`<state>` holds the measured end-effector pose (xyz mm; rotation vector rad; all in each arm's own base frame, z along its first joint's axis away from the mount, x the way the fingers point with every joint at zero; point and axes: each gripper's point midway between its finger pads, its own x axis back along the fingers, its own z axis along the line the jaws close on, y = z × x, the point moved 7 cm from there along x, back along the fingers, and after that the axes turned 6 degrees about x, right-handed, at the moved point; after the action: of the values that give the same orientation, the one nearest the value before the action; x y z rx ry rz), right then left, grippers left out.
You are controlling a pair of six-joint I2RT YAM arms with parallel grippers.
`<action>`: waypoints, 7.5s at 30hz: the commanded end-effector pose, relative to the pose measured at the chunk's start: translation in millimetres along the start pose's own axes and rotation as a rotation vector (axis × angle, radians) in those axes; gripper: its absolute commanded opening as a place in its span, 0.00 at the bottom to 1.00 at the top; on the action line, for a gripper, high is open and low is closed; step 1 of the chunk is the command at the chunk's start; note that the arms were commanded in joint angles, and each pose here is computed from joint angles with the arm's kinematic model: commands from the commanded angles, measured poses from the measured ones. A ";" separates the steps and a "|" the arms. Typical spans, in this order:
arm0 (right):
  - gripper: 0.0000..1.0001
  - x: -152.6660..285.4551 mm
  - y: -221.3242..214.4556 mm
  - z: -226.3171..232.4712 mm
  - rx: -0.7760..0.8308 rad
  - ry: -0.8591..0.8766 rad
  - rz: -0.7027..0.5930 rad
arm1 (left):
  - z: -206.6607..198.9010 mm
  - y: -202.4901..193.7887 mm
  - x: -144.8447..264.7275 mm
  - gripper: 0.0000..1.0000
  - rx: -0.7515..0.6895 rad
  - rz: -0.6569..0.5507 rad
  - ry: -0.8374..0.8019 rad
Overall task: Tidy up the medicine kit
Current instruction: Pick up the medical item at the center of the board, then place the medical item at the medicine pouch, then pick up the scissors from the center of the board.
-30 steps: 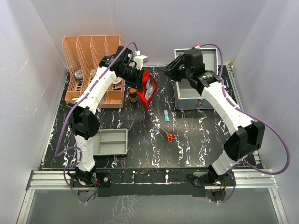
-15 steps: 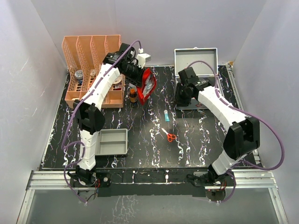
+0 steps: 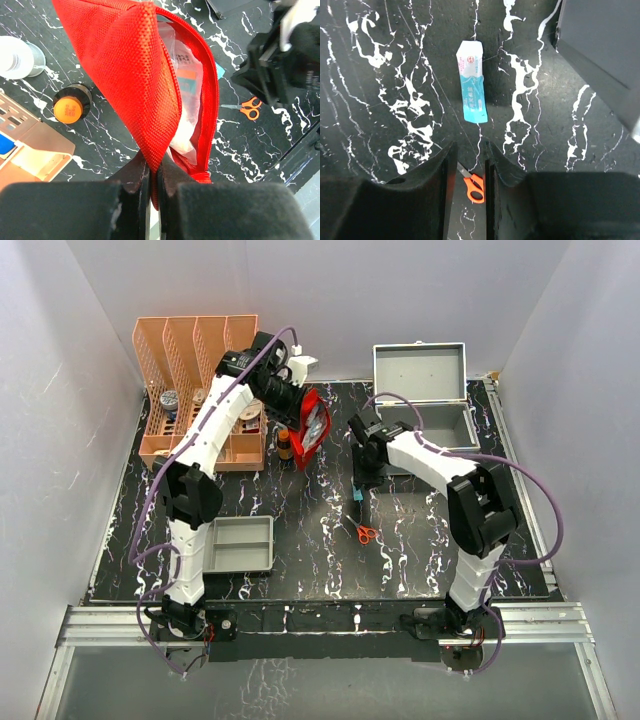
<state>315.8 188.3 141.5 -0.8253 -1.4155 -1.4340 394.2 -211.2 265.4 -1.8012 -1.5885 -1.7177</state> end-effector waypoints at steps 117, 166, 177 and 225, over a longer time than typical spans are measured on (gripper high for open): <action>0.21 125.9 132.3 119.3 -0.067 0.278 -0.518 | -30.8 -6.4 40.4 0.00 0.025 -0.056 -0.108; 0.34 41.3 -71.1 5.4 0.520 0.150 0.041 | -29.8 -8.9 35.2 0.00 0.035 -0.030 -0.100; 0.34 13.5 -98.0 31.8 0.630 0.139 0.100 | -30.1 -8.8 36.3 0.00 0.034 -0.032 -0.099; 0.25 -14.3 -92.6 11.8 0.681 0.036 0.110 | -29.6 -10.2 37.9 0.00 0.027 -0.025 -0.091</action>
<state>216.4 184.7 90.2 -0.4748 -1.6108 -0.7537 370.4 -210.4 274.1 -1.8691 -1.6223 -1.5938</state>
